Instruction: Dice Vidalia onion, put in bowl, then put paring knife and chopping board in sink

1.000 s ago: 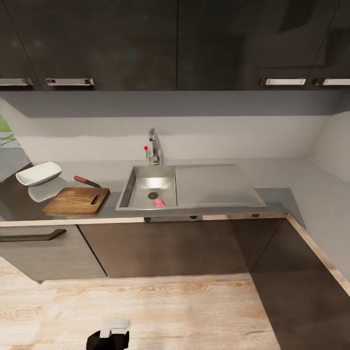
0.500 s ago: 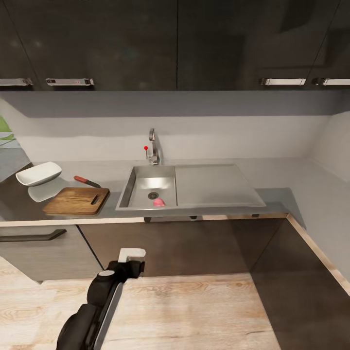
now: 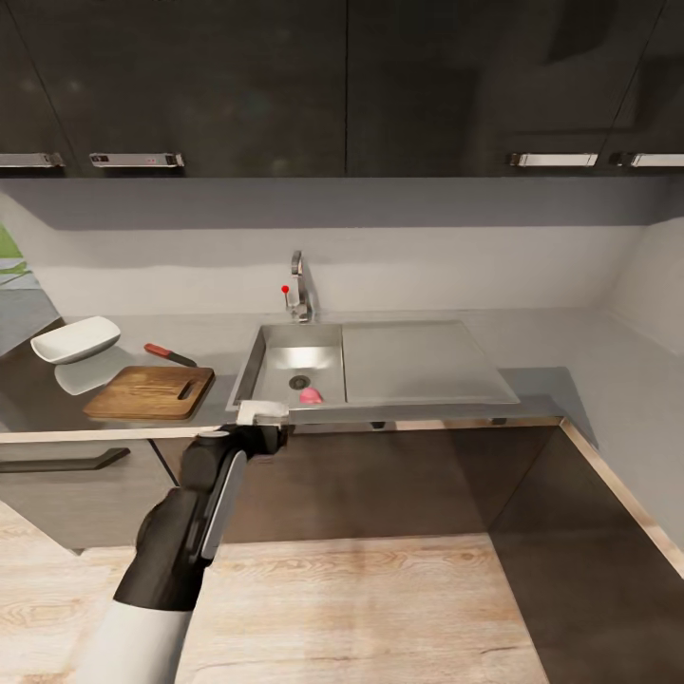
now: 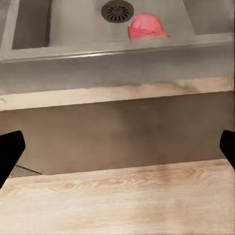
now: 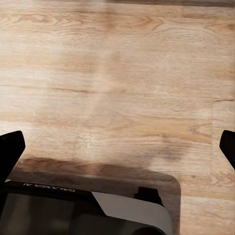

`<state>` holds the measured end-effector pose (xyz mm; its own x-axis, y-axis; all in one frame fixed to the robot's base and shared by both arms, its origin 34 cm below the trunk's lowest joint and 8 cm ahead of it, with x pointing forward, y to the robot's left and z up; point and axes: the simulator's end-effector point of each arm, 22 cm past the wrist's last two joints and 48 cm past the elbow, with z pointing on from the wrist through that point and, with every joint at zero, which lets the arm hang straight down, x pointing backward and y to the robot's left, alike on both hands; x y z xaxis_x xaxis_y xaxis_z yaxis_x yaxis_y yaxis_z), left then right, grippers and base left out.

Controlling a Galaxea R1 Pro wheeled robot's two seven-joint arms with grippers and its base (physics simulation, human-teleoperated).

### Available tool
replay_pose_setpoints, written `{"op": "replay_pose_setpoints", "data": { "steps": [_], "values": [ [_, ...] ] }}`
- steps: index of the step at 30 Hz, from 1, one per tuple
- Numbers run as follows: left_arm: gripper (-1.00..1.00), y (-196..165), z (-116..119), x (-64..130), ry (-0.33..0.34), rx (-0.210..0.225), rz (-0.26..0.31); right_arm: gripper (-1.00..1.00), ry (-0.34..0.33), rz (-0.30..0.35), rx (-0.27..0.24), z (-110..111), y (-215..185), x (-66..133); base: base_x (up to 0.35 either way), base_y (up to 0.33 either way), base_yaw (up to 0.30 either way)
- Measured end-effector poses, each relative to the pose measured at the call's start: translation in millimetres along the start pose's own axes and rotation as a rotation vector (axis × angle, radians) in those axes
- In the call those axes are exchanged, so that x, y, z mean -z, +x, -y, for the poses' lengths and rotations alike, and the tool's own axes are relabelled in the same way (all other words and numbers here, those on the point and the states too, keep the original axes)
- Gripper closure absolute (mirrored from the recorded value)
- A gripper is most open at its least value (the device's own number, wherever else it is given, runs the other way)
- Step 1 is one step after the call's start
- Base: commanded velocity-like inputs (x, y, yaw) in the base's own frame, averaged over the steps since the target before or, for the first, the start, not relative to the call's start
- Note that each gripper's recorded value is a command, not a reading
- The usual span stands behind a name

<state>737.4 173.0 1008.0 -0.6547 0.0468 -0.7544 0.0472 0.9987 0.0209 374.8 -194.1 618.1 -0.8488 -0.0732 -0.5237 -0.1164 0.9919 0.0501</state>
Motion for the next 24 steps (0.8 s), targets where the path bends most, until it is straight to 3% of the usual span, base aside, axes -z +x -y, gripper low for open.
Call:
{"op": "replay_pose_setpoints", "data": {
  "steps": [5,10,18,22,24],
  "values": [
    [-1.0,-61.0,2.1,6.6,0.003,-0.002,0.084,-1.0,0.0,0.0,0.0,0.0,0.0,0.0,0.0,0.0,0.0],
    [-1.0,-101.8,6.4,0.2,0.003,-0.015,0.105,-1.0,0.001,0.0,0.0,0.2,0.0,0.0,0.0,0.0,0.0],
    [-1.0,-138.8,13.1,-45.8,-0.014,-0.077,-0.035,-1.0,0.001,0.0,0.0,0.2,0.0,0.0,0.0,0.0,0.0],
    [-1.0,-163.3,21.3,-55.5,0.023,-0.062,-0.095,-1.0,0.001,0.0,0.0,0.2,0.0,0.0,0.0,0.0,0.0],
    [-1.0,-168.4,24.9,-59.3,0.04,-0.044,-0.099,-1.0,0.001,0.0,0.0,0.2,0.0,0.0,0.0,0.0,0.0]
  ]
}}
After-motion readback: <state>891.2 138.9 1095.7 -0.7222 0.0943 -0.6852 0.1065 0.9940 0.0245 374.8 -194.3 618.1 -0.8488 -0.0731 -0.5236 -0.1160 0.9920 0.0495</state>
